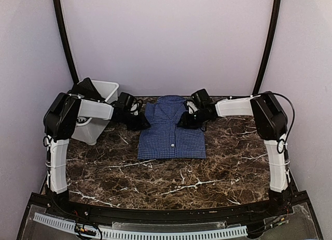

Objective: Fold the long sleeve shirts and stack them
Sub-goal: Adjust the 2/3-rectangle-folded shirt at the center of the board.

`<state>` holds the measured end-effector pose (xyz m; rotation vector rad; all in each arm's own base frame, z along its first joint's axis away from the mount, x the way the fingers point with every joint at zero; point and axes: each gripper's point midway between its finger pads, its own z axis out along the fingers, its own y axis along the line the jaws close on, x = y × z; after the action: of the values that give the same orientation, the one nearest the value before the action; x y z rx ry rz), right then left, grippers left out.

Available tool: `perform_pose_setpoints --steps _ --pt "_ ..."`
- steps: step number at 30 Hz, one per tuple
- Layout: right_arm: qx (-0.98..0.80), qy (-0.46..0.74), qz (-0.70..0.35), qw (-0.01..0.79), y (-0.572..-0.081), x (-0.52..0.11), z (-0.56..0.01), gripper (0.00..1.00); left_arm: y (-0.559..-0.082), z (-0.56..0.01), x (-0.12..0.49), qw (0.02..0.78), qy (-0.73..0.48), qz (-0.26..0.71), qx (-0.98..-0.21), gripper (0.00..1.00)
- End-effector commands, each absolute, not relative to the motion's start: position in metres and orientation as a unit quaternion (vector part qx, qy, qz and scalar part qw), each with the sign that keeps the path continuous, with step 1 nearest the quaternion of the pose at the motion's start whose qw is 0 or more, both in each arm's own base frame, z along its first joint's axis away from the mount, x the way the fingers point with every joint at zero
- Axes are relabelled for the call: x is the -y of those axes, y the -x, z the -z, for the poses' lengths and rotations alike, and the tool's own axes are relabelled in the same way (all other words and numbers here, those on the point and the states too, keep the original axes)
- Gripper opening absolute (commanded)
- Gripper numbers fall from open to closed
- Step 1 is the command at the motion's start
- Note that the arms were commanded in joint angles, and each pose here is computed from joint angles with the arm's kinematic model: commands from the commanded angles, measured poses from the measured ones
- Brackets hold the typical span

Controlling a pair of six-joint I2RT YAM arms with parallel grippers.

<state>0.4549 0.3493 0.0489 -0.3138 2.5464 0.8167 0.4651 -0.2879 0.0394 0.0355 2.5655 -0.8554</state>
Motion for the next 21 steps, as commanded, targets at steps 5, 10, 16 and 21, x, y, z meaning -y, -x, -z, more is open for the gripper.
perform_pose_setpoints --steps 5,10,16,21 --pt "-0.918 0.087 -0.281 0.264 -0.454 -0.287 -0.074 0.35 -0.467 -0.045 0.284 0.221 -0.022 0.292 -0.930 0.27" --pt "-0.924 0.072 -0.280 0.250 -0.463 -0.273 -0.049 0.34 -0.468 -0.046 0.284 0.221 -0.026 0.291 -0.930 0.27" --pt "-0.935 0.064 -0.268 0.222 -0.479 -0.276 -0.026 0.31 -0.470 -0.061 0.286 0.226 -0.038 0.290 -0.929 0.27" --pt "-0.934 0.051 -0.261 0.237 -0.476 -0.269 -0.039 0.32 -0.468 -0.084 0.284 0.239 -0.045 0.291 -0.925 0.30"
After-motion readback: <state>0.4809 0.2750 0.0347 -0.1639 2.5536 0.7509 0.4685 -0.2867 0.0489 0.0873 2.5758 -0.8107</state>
